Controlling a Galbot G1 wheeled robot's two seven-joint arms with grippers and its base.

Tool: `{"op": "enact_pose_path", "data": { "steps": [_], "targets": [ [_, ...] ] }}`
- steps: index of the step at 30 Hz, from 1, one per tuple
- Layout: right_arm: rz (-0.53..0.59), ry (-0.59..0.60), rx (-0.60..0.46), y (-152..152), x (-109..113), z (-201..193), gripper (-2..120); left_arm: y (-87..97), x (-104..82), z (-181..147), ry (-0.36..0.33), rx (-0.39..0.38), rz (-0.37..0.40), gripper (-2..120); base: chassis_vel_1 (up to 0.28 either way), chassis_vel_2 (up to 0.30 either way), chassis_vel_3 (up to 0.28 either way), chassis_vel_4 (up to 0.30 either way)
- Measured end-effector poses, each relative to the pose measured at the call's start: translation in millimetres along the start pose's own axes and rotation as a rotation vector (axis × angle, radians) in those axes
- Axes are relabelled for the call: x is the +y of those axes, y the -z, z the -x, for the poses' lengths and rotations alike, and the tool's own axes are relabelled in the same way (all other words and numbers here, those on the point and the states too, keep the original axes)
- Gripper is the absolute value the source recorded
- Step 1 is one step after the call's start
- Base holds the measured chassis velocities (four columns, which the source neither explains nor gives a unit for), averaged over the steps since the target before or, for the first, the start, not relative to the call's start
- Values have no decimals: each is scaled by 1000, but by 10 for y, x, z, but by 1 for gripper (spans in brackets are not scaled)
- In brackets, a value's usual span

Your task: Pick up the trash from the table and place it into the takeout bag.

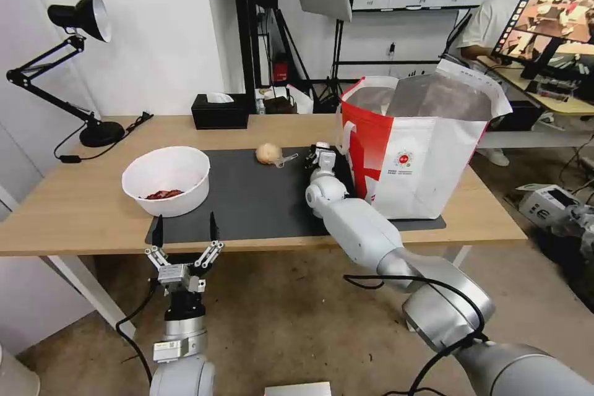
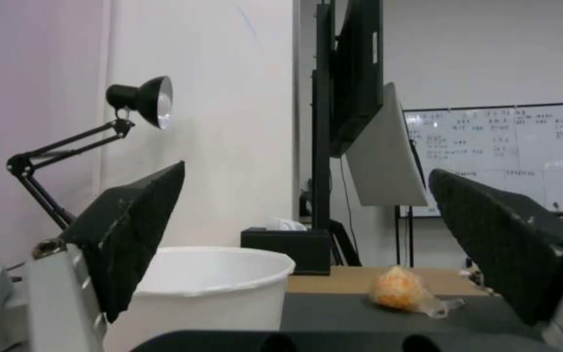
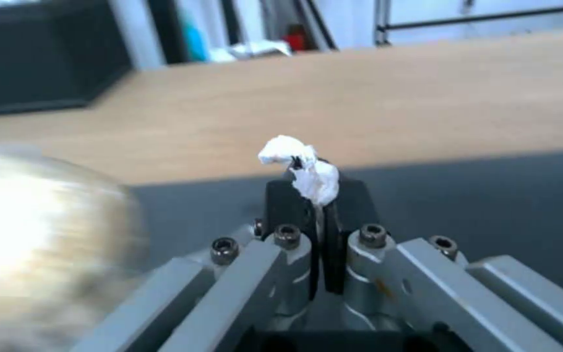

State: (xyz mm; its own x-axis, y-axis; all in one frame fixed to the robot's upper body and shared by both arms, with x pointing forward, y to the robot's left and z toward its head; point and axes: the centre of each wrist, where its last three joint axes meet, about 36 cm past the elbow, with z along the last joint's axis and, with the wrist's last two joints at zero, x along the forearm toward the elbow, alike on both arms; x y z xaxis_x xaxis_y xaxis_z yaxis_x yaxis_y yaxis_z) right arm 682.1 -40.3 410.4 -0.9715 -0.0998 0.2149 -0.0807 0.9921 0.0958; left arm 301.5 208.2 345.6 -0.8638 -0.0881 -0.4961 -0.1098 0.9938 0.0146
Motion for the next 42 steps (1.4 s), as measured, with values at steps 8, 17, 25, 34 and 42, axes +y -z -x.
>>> {"op": "enact_pose_path", "data": {
  "steps": [8, 17, 25, 34, 42],
  "targets": [
    [-3, 114, -54, 201, 340, -170, 0, 16, -2, 14, -1, -2, 0, 100, 0, 0, 0, 0],
    [-19, 172, -177, 542, 630, -439, 0, 52, -3, 20, -1, -5, 0, 100, 0, 0, 0, 0],
    [-60, 145, -350, 833, 732, -719, 0, 89, 21, 21, 2, -7, 6, 100, 0, 0, 0, 0],
    [-82, 47, -506, 1413, 428, -852, 0, 128, 26, 30, 2, -1, 8, 100, 0, 0, 0, 0],
    [-121, -10, -539, 1655, 96, -990, 0, 126, 68, 12, 11, 5, 16, 100, 0, 0, 0, 0]
  ]
}}
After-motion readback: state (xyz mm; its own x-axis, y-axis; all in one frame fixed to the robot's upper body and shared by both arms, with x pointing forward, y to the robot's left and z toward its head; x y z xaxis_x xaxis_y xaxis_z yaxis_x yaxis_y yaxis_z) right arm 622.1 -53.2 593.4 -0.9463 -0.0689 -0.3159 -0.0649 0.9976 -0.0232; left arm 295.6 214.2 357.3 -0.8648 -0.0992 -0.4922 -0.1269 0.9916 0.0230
